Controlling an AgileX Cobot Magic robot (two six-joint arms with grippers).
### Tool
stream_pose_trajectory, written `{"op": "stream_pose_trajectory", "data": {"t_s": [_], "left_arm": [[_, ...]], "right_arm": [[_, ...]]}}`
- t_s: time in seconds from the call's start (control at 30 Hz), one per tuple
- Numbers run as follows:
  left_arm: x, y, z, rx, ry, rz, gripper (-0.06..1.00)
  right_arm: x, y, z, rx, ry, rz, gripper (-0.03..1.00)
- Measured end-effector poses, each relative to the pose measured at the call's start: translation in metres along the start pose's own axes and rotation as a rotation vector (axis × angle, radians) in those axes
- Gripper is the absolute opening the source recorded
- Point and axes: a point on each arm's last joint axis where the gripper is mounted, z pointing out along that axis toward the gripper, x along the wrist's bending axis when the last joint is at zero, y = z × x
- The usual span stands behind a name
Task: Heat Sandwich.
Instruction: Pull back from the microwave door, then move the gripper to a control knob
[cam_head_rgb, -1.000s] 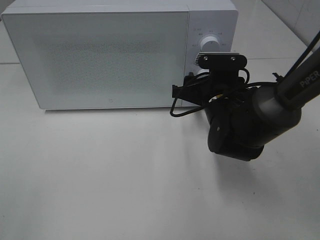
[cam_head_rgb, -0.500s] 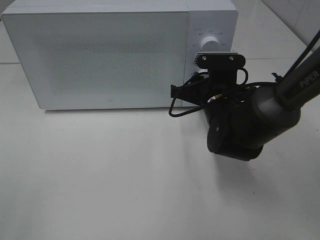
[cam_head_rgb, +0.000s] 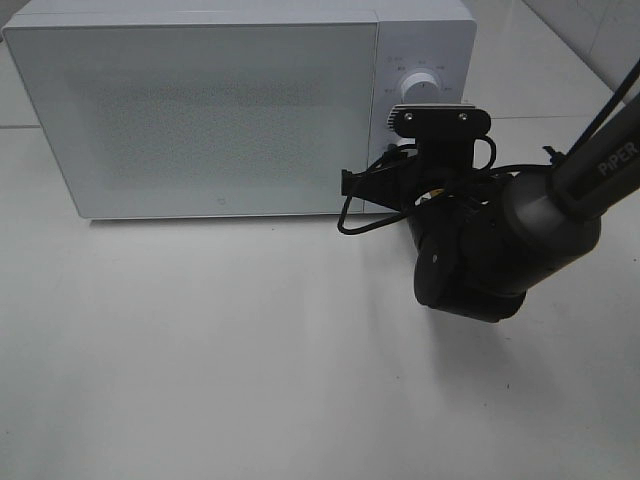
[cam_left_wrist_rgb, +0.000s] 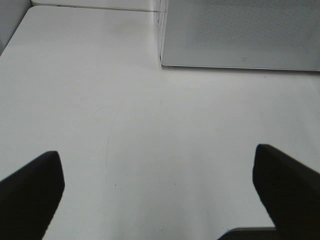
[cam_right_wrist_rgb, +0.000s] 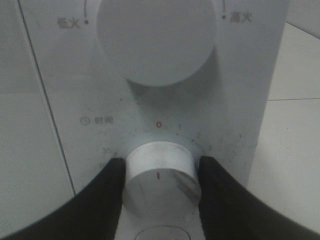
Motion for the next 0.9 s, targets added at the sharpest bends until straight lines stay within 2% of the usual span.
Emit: {"op": "stream_pose_trajectory", "data": {"t_s": [0.2,0.47,0.57,0.67,0.77,0.8,0.9], "left_arm": [[0.0,0.0,0.0,0.0,0.0,0.0,0.96],[0.0,0.0,0.0,0.0,0.0,0.0,0.96],[0.0,0.0,0.0,0.0,0.0,0.0,0.96],[0.0,0.0,0.0,0.0,0.0,0.0,0.96],[0.0,0.0,0.0,0.0,0.0,0.0,0.96],[0.0,0.0,0.0,0.0,0.0,0.0,0.96],[0.0,0.0,0.0,0.0,0.0,0.0,0.96]], "right_arm": [[0.0,0.0,0.0,0.0,0.0,0.016,0.44],[0.0005,0.0,0.0,-0.002,0.006,0.213,0.44],[0.001,-0.0003,-0.0004,-0.002,0.016,0.372,0.44],[0.0011,-0.0003,-0.0006,-0.003,0.019,0.453,0.44],[0.0011,-0.0004,-0.0009,-0.002,0.023,0.628,0.44],[0.0011,-0.0004,-0.0009,-0.002,0.023,0.628,0.44],[0.001,-0.0005,-0.0012,-0.001,0.026,0.803,0.44]]}}
